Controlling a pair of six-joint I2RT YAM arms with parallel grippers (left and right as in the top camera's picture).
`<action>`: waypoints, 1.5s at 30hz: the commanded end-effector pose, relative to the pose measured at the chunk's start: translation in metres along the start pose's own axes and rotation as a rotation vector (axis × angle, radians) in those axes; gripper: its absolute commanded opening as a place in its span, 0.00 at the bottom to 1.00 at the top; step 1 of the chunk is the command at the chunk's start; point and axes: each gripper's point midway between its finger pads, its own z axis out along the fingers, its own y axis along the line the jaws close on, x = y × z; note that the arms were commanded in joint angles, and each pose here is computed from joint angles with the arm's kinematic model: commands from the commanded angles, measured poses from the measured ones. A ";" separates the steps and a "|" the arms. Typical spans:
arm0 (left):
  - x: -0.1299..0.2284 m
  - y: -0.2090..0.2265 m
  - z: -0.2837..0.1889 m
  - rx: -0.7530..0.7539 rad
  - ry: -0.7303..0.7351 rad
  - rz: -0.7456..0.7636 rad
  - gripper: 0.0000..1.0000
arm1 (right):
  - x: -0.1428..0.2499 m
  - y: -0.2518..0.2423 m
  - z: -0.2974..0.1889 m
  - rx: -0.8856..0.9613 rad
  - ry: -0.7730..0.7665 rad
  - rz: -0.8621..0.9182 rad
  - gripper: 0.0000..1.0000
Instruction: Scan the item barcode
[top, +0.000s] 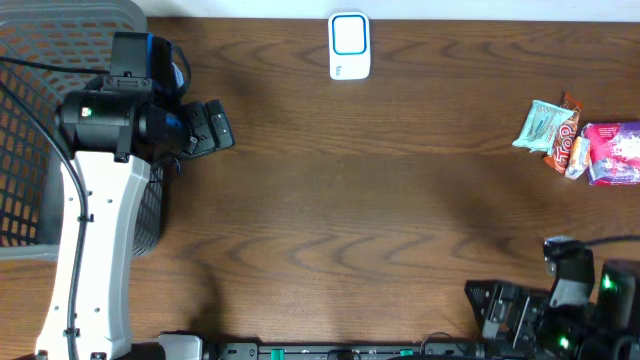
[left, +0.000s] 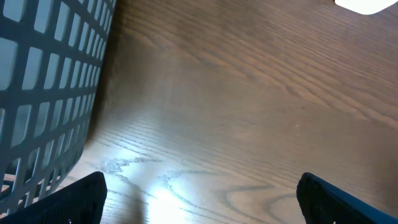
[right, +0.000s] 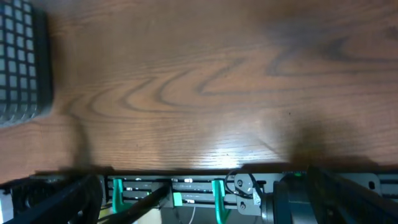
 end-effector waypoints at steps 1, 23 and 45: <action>0.000 0.003 -0.001 -0.009 -0.004 -0.012 0.98 | 0.007 0.002 -0.006 -0.016 -0.038 -0.021 0.99; 0.000 0.003 -0.001 -0.009 -0.004 -0.012 0.98 | -0.047 0.010 -0.010 -0.025 -0.562 -0.518 0.99; 0.000 0.003 -0.001 -0.010 -0.004 -0.012 0.98 | -0.098 -0.017 0.088 0.007 -1.043 -0.618 0.99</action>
